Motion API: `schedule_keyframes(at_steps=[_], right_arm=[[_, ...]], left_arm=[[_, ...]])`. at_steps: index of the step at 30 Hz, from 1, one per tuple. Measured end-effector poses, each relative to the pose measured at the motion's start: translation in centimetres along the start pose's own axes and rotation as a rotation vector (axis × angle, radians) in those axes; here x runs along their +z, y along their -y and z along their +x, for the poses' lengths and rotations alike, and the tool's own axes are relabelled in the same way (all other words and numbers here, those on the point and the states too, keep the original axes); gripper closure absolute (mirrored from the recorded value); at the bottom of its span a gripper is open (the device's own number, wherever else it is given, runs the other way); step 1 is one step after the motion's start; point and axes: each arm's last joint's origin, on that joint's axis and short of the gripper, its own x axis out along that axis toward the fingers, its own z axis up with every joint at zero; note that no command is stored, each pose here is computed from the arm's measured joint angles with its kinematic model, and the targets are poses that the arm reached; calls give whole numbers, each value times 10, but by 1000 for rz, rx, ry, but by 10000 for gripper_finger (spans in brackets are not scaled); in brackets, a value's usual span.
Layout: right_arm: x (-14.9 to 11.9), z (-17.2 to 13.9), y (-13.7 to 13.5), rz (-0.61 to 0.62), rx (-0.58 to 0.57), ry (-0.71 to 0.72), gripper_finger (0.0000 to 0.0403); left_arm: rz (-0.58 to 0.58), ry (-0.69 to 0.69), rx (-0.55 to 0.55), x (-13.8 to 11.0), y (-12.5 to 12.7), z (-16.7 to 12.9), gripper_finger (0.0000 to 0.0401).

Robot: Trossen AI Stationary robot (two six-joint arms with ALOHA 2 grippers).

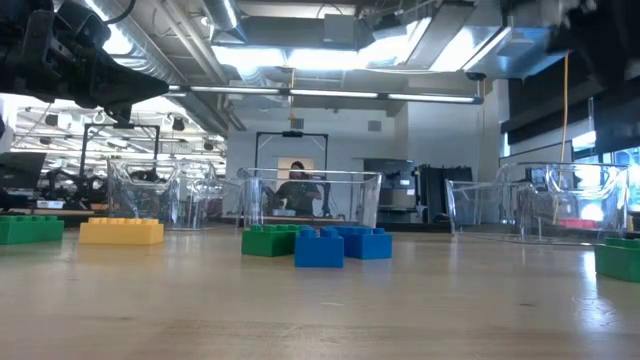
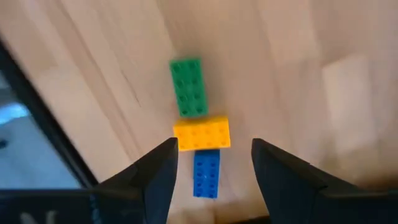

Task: Sort & place blocks by color
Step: Put the right green game piece into the right transparent bin

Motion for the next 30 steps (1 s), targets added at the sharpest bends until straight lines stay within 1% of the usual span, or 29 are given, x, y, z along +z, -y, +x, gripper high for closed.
schedule_keyframes(at_steps=[2, 5, 8, 11, 13, 14, 19, 21, 26, 30], right_arm=[[-1, 16, -1, 0, -5, -56, 195], [-3, 34, 0, -2, 33, -102, 195], [-2, 45, -4, -9, 126, -42, 195], [-1, 53, -8, -6, 247, 36, 193], [-2, 58, -9, -24, 288, 69, 191], [-3, 61, -9, -44, 292, 85, 191], [-9, 65, -11, -177, 238, 142, 189], [-10, 66, -12, -208, 224, 159, 189], [-11, 74, -15, -215, 181, 160, 189], [-10, 79, -16, -215, 119, 200, 189]], left_arm=[[0, 0, 0, 0, 0, 0, 401], [0, 0, 0, 0, 0, 0, 401], [0, 0, 0, 0, 0, 0, 401], [0, 0, 0, 0, 0, 0, 401], [0, 0, 0, 0, 0, 0, 401], [0, 0, 0, 0, 0, 0, 401], [0, 0, 0, 0, 0, 0, 401], [0, 0, 0, 0, 0, 0, 401], [0, 0, 0, 0, 0, 0, 401], [0, 0, 0, 0, 0, 0, 401]])
